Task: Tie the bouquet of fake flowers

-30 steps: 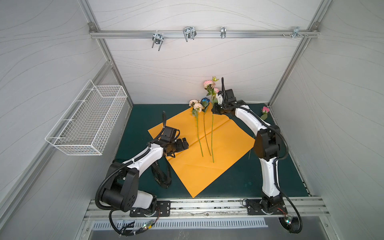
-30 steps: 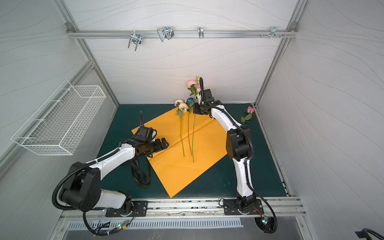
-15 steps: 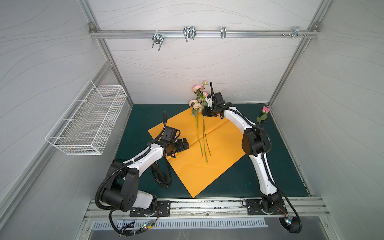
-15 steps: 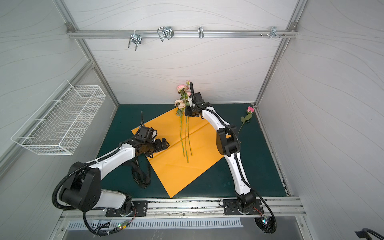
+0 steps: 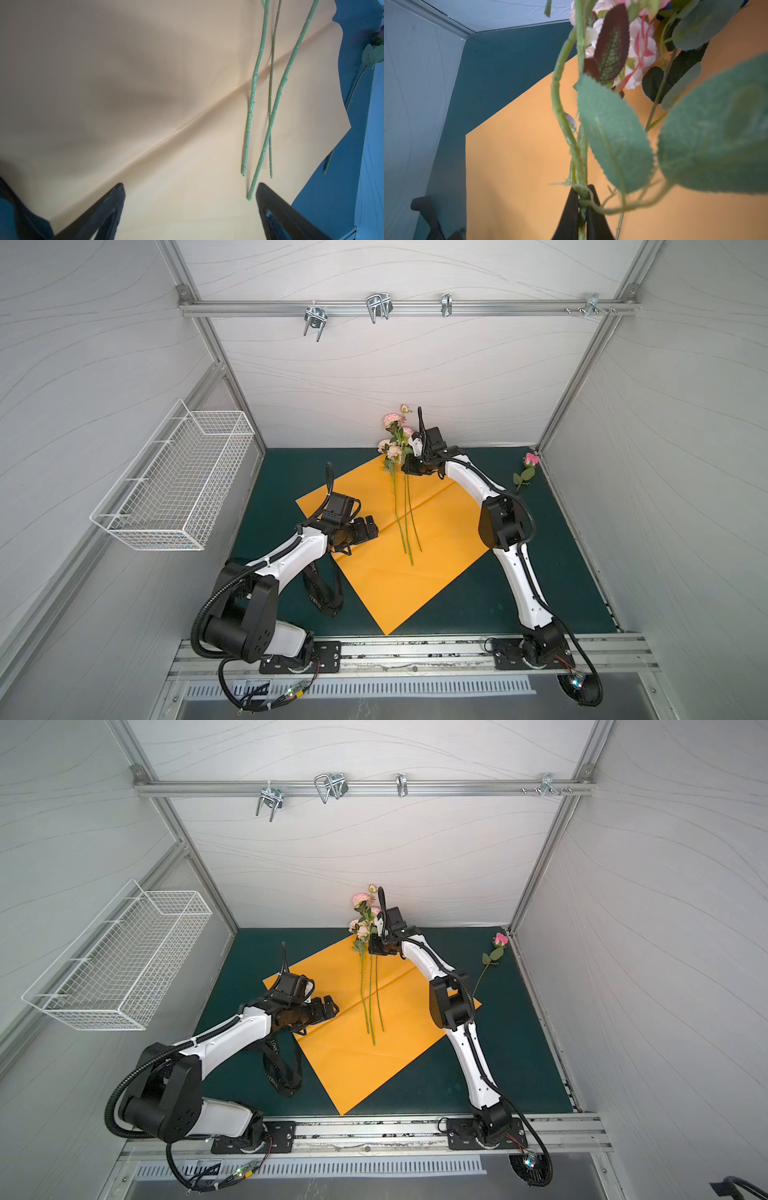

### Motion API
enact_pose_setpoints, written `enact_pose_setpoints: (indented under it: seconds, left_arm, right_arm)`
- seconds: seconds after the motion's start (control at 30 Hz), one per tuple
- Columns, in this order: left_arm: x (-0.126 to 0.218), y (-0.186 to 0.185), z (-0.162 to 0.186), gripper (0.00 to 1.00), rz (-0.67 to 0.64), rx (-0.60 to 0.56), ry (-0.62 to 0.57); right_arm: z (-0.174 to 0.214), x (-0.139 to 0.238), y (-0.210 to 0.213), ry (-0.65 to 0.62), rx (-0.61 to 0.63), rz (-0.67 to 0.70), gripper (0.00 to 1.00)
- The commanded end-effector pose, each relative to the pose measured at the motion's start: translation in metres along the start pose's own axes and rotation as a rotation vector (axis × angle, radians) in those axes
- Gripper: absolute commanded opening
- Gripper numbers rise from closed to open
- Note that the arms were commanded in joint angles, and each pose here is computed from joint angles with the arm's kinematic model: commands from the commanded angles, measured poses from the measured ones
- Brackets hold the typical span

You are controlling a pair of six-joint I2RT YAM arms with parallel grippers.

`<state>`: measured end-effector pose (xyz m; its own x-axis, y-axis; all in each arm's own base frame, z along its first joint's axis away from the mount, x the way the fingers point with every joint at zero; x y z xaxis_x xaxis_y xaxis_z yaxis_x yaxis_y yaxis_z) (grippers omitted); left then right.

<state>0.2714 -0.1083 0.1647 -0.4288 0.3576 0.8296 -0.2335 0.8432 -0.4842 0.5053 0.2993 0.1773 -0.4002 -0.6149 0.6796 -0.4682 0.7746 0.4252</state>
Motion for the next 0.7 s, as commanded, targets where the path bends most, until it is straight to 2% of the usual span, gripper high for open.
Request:
enact_pose_setpoints:
  seconds: [0.0,0.27,0.57,0.67]
  left_arm:
    - [0.001,-0.011,-0.009,0.99,0.037,-0.007,-0.026]
    - [-0.002,-0.011,-0.009,0.99,0.031,-0.007,-0.017]
    - [-0.004,-0.010,-0.009,0.99,0.027,-0.011,-0.013]
    - [-0.003,-0.011,-0.009,0.99,0.029,-0.013,-0.014]
  right_arm:
    - [0.009,-0.012,0.000,0.041,0.018,-0.009,0.00]
    - [0.016,-0.022,-0.009,0.060,-0.028,-0.012,0.00]
    - [0.014,-0.021,-0.022,0.039,-0.231,-0.079,0.00]
    - [0.010,-0.018,-0.021,0.021,-0.243,-0.082,0.00]
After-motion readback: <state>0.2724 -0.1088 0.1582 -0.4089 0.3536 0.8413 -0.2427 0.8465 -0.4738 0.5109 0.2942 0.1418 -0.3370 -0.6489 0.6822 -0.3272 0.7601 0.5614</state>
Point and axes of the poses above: each gripper's point midway between its finger pads, its own x axis back along the fingers, its own y axis along the line the jaws close on, z = x × y, the point moved 10 cm from there along x, back along the fingers, and after that the axes turned 6 degrees about x, right-handed, at the moved point
